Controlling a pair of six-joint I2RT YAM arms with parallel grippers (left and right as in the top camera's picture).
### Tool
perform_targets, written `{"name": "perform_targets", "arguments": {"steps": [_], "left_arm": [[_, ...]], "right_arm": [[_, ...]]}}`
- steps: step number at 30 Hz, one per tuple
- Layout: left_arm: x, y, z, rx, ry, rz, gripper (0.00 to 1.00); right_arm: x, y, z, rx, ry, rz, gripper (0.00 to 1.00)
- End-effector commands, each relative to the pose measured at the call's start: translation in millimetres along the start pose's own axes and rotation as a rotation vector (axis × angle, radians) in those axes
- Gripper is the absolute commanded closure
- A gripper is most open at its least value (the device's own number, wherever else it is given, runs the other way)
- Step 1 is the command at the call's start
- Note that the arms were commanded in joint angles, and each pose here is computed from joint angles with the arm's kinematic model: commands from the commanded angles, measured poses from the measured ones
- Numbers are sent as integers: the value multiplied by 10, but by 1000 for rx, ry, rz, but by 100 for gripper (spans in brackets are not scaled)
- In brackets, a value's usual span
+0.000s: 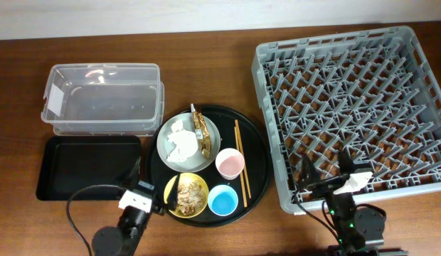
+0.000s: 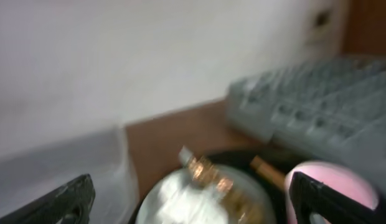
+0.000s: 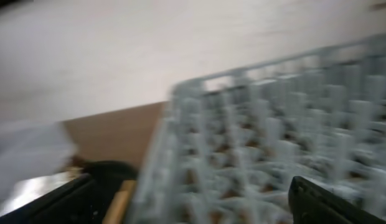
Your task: Sort waste into correct bins and load items into the dishwasher rack
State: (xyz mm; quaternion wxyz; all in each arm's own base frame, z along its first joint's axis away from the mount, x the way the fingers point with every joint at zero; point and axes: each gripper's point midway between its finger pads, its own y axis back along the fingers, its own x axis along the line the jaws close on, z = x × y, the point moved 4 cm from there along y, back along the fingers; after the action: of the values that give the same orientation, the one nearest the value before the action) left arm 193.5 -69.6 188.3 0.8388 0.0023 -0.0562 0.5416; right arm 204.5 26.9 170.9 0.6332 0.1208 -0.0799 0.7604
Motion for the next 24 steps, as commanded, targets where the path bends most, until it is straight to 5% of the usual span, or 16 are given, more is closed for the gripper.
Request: {"name": "perform_targets", "arguments": {"steps": [1, 6, 11, 19, 24], "left_arm": [[-171, 57, 401, -161, 71, -146, 1], [-149, 175, 975, -229, 54, -144, 1], [-128, 169, 1204, -36, 104, -148, 1], [-77, -15, 1378, 441, 252, -164, 1], [-237, -231, 1483, 549, 367, -334, 1]], "right_arm": [[365, 77, 115, 24, -81, 249, 2], [655, 311, 679, -37, -44, 340, 2], [783, 554, 1047, 66, -77, 289, 2], [772, 692, 1368, 448, -109, 68, 2], [790, 597, 1444, 641, -166, 17, 2]]}}
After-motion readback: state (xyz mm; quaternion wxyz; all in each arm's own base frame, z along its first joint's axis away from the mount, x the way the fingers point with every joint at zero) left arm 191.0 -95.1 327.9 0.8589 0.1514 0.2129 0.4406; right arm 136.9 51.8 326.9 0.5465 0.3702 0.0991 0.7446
